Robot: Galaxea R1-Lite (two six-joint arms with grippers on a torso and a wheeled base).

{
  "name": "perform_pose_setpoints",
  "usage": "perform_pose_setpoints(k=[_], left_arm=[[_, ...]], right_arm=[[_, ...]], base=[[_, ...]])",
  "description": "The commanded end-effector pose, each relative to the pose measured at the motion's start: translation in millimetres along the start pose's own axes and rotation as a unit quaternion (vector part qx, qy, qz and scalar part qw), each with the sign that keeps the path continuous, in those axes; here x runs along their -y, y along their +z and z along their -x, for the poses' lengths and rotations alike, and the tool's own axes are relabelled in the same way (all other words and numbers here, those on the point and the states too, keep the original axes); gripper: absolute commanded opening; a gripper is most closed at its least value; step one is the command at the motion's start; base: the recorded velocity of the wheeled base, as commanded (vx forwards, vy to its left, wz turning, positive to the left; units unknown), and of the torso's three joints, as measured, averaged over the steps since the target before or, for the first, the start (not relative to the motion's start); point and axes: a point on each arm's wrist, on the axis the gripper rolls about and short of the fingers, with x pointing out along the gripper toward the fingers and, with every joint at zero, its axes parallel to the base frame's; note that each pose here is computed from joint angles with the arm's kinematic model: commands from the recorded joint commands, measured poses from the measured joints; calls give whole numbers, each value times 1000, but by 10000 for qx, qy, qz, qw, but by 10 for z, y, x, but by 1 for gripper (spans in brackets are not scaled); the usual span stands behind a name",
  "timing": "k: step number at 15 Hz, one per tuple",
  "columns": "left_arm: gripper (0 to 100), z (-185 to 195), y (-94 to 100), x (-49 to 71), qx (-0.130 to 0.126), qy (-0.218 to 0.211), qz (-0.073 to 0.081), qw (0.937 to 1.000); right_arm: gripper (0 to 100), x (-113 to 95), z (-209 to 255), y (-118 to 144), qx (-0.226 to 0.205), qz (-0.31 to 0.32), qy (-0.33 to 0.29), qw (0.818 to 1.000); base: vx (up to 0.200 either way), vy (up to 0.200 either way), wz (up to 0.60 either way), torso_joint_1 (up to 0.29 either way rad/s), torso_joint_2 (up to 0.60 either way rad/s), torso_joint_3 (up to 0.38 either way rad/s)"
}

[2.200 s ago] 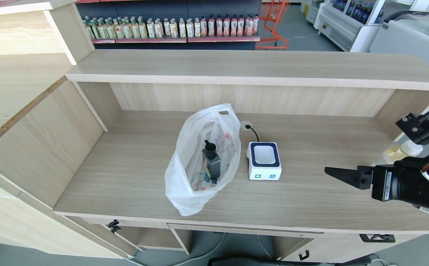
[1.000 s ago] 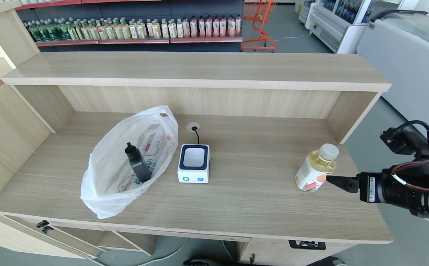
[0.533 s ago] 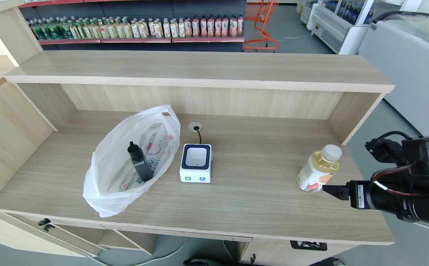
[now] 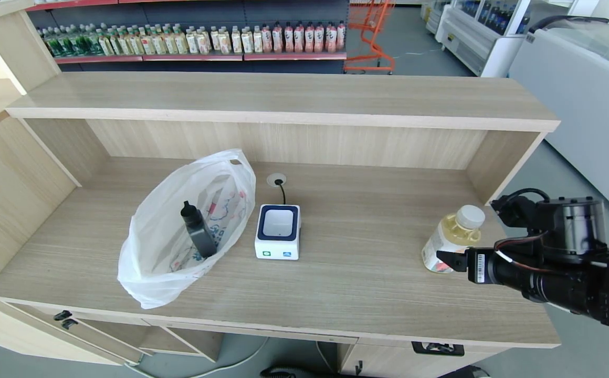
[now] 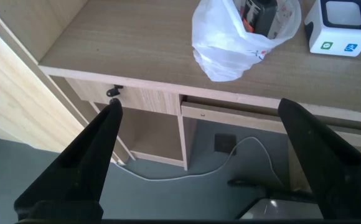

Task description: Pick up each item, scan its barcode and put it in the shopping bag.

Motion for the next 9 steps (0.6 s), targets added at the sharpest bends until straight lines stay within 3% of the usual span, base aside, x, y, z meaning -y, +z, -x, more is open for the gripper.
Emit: perform_pose_setpoints(k=[1,9], left_arm=[[100,0,0,0,0,4,1,10000],[100,0,0,0,0,4,1,10000]], right_arm=[[100,-10,-171,-121,-163,40,-11,9999],[100,-81,-460,-143,399,113,127,9991]], base=[[0,0,0,0,0,0],[0,0,0,0,0,0]])
